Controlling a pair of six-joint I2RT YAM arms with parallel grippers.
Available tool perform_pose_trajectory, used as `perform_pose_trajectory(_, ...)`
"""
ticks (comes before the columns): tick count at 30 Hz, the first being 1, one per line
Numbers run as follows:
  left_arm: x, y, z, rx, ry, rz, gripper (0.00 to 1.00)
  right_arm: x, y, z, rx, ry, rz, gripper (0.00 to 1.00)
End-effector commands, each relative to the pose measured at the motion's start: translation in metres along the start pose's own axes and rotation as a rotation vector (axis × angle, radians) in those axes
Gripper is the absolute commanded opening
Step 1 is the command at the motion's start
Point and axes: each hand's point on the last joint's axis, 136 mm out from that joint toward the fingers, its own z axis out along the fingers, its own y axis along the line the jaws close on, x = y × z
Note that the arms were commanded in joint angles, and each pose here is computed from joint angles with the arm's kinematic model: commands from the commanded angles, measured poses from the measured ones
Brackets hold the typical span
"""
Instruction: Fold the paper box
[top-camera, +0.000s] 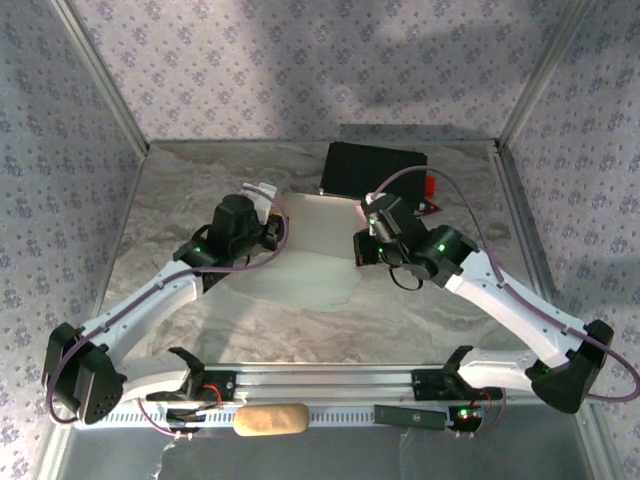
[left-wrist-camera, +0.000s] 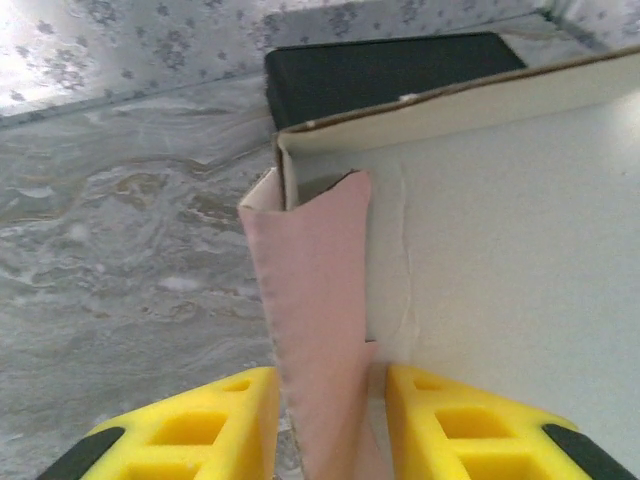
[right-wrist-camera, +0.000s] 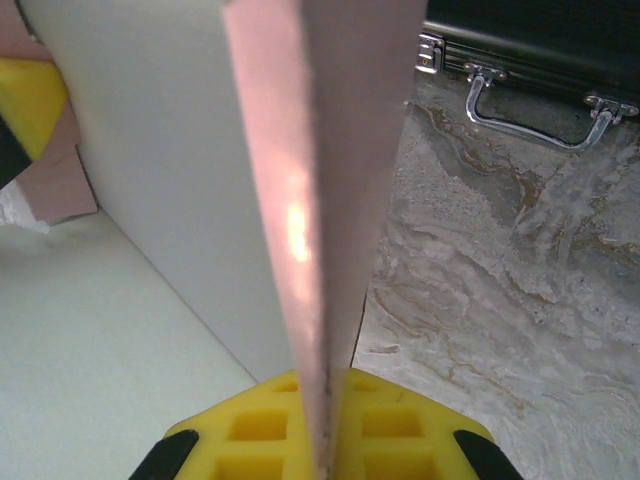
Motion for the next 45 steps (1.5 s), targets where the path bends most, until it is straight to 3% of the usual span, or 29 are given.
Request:
perform_pose_trajectory(1,0.009,-0.013,-0.009,0.122,0.031,-0.023,0.33,-0.018,0.010,-0.015,-0.058,-0.061,0.012,0.00)
perform_pose_trajectory(10,0.020,-0.006,-0.003,0.115,0.055,-0.046,0.28,-0.020,0.011,-0.016,-0.081,-0.068,0.024,0.00)
perform_pose_trajectory(15,0.011,0.001,-0.002,0.062,0.012,-0.047,0.11,-0.018,0.012,-0.015,-0.087,-0.061,0.020,0.00)
perform_pose_trajectory(18,0.009,0.006,0.001,-0.052,0.004,-0.022,0.00,-0.017,0.012,-0.013,-0.079,-0.061,0.018,0.00)
perform_pose_trajectory(25,0.012,0.022,0.000,-0.462,0.008,0.060,0.00,-0.014,0.011,-0.005,-0.010,-0.057,0.007,0.00)
perform_pose_trajectory(29,0.014,0.013,0.003,-0.429,-0.011,0.050,0.00,-0.013,0.009,-0.002,0.007,-0.054,0.011,0.00)
perform_pose_trajectory(34,-0.002,-0.001,-0.006,-0.167,-0.030,-0.035,0.44,-0.010,0.004,0.000,0.020,-0.045,0.013,0.00)
perform_pose_trajectory(36,-0.010,-0.004,-0.012,-0.078,-0.023,-0.061,0.53,-0.009,0.004,0.002,0.015,-0.040,0.014,0.00)
perform_pose_trajectory(39,-0.018,-0.006,-0.019,0.033,-0.003,-0.094,0.61,-0.010,0.004,0.003,0.006,-0.040,0.020,0.00)
perform_pose_trajectory(45,-0.020,-0.009,-0.016,0.141,0.046,-0.112,0.62,-0.013,0.007,0.003,-0.012,-0.040,0.022,0.00)
